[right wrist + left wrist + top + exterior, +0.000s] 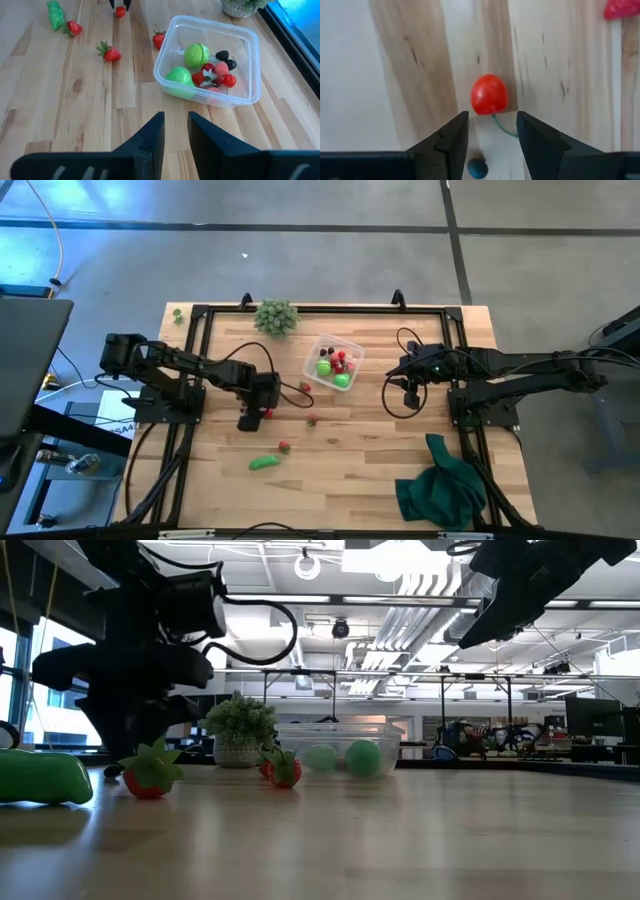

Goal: Pick and placing Produce into tupperware
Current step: Put the red cherry into the transparent container

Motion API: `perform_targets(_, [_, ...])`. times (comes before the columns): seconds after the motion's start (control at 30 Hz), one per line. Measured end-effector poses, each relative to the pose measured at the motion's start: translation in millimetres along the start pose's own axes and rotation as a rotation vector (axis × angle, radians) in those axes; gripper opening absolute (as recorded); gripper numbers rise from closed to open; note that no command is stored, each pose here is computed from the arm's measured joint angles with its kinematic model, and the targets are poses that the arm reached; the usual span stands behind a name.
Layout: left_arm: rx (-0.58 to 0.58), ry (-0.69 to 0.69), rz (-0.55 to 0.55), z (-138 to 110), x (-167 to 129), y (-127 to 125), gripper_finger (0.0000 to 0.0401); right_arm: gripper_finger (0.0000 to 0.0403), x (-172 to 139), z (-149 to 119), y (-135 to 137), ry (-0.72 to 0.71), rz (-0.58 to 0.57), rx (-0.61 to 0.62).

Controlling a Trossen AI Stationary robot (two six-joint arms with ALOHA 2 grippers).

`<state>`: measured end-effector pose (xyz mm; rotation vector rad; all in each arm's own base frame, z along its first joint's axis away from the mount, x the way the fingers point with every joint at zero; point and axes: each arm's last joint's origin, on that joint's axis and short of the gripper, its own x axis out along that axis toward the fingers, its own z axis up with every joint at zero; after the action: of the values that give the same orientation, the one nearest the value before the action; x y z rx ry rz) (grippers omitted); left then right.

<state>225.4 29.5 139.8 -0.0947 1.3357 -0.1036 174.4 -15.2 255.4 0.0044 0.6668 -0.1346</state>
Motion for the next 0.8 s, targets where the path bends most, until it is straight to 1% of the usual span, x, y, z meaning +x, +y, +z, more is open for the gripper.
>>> perform_targets(0.1, [-0.032, -0.021, 0.002, 2.0, 0.0, 0.2, 0.0156, 0.0075, 0.0, 0.0, 0.0, 0.000, 0.000, 0.000])
perform_targets(0.3, [-0.060, -0.078, -0.004, 7.5, -0.3, 0.5, 0.0156, 0.0075, 0.0, 0.0, 0.0, 0.000, 0.000, 0.000])
perform_targets(0.57, [-0.063, -0.079, -0.003, 7.6, -0.3, 0.5, 0.0156, 0.0075, 0.0, 0.0, 0.0, 0.000, 0.000, 0.000])
perform_targets(0.8, [-0.056, -0.074, 0.048, 7.4, -0.3, 2.0, 0.0156, 0.0075, 0.0, 0.0, 0.0, 0.000, -0.001, 0.000])
